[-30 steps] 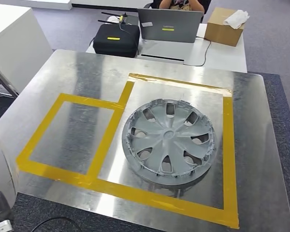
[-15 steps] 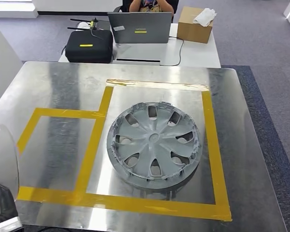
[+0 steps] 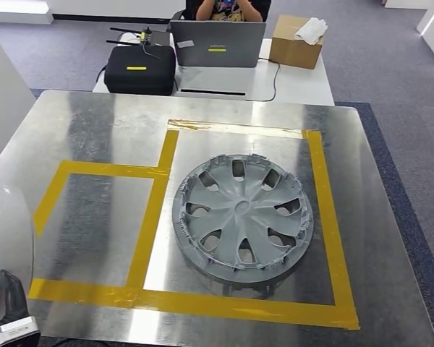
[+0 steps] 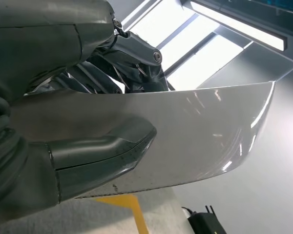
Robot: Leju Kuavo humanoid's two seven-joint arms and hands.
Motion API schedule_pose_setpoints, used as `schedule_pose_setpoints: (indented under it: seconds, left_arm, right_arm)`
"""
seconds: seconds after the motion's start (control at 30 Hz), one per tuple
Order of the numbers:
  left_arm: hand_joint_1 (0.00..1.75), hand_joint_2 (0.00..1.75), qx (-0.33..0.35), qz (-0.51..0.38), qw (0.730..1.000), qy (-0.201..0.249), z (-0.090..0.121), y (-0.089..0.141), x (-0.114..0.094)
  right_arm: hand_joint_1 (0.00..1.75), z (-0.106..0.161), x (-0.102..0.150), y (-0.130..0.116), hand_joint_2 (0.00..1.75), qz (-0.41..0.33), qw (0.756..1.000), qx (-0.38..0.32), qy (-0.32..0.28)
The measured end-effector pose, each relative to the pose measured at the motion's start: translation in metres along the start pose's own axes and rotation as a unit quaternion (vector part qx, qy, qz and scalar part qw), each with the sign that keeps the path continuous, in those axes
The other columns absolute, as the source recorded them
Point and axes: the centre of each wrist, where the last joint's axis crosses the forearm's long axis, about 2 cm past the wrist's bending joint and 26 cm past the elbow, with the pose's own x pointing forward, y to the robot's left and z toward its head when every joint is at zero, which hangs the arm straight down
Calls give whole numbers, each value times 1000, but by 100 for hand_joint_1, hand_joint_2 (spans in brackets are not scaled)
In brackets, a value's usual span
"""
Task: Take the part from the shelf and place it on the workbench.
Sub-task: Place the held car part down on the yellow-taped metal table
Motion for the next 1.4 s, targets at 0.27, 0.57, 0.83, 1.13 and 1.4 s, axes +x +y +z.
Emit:
schedule_pose_setpoints:
  seconds: [0.27, 0.57, 0.83, 1.13, 1.4]
  left_arm:
    - [175, 175, 2, -4, 1000, 1, 2, 0, -1]
    - [175, 175, 5, -15, 1000, -7, 3, 1, 0]
    - [175, 175, 5, -16, 1000, -7, 4, 1, 0]
    - [175, 175, 6, -17, 1000, -6, 3, 1, 0]
    - [175, 175, 7, -17, 1000, -5, 4, 1, 0]
  right_arm:
    - [0, -1, 1, 0, 175, 1, 1000, 0, -1]
    - [0, -2, 4, -1, 175, 6, 1000, 2, -5]
    - [0, -2, 4, -1, 175, 5, 1000, 2, -5]
    - [0, -2, 4, -1, 175, 5, 1000, 2, -4]
    - [0, -3, 5, -2, 175, 5, 1000, 0, -6]
